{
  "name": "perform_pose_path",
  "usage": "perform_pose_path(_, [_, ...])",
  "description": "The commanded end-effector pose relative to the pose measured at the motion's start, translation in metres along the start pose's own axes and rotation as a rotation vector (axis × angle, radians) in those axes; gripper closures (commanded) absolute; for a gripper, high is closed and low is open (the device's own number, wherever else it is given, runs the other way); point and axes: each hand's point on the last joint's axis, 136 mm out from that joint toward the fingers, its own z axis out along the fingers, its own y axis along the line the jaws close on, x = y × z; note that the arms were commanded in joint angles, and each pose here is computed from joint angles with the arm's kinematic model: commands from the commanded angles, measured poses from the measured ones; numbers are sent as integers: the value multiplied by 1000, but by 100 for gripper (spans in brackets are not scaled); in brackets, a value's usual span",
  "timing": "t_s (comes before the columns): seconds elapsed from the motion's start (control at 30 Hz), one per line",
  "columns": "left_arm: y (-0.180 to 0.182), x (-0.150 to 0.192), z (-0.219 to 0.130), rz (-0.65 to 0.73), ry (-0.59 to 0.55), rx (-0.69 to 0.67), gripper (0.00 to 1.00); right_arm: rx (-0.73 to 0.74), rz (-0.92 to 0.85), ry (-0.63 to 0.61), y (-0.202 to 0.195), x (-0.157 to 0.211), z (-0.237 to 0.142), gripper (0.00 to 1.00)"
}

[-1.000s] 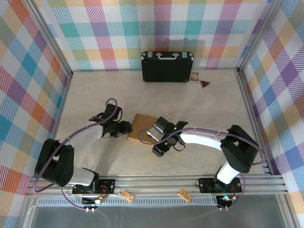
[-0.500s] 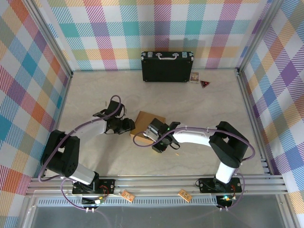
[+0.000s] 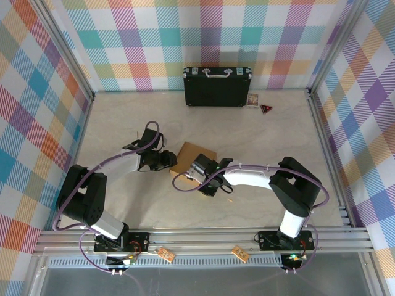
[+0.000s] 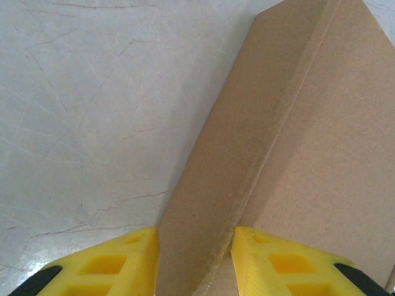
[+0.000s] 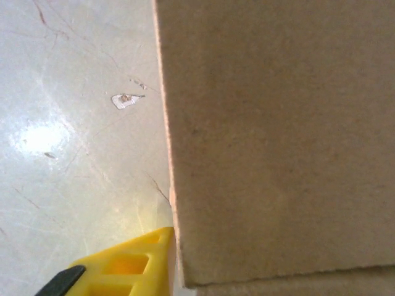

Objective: Fold the paper box

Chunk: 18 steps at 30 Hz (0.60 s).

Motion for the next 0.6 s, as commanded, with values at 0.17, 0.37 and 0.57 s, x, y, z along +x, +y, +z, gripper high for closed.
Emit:
perform_pose_path(0.17, [6,30,11,3,106,-19,66,11,32,-59,-3,-22,2,61])
perform_pose_path(0.37, [8,34,12,4,114,-19,67,56,142,-48,-12,-32,6,70])
perform_pose_path(0.57, [8,39,16,1,130,-8,68,91,191,-42,-19,-34,8,77])
